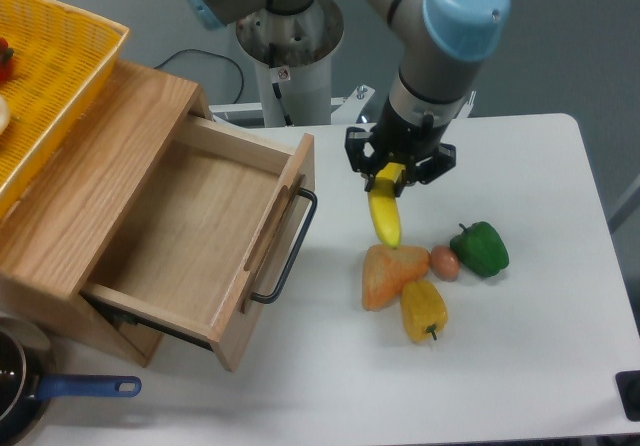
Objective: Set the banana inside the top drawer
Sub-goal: 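Carry the held banana up and over toward the open wooden drawer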
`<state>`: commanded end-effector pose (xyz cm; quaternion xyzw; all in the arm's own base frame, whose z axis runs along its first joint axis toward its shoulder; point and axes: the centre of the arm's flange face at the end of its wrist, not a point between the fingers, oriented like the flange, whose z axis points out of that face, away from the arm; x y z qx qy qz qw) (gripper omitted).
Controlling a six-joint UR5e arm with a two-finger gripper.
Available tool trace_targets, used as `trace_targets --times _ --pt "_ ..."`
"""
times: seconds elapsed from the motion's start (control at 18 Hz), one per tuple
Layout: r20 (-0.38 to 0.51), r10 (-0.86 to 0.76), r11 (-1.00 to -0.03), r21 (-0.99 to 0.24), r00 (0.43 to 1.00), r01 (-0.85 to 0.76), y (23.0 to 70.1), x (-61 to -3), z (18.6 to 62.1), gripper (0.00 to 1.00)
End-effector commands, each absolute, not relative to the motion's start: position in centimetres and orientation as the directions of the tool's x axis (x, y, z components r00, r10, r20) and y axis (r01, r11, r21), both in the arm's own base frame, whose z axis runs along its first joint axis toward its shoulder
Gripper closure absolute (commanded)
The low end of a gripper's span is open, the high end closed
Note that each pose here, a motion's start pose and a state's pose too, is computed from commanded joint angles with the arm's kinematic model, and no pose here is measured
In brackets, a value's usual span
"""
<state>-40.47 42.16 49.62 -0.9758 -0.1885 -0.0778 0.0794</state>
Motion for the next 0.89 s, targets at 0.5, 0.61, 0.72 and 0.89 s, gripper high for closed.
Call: trace_targets --times 0.5,0.61,0.72,0.89 --pt "0.219 0.365 -0.907 -0.135 0.905 0.398 42.1 -39.5 52.5 0.65" --pt "0.234 0.371 -0.898 -0.156 0.899 0.412 42.3 -39.0 53.4 0.65" --pt "0.230 0.374 -0.893 -0.173 0.899 0.416 42.4 -37.4 54.9 0.65" --pt "0.247 0.369 -0.895 -0.166 0.896 0.414 43.1 -36.3 55.1 0.65"
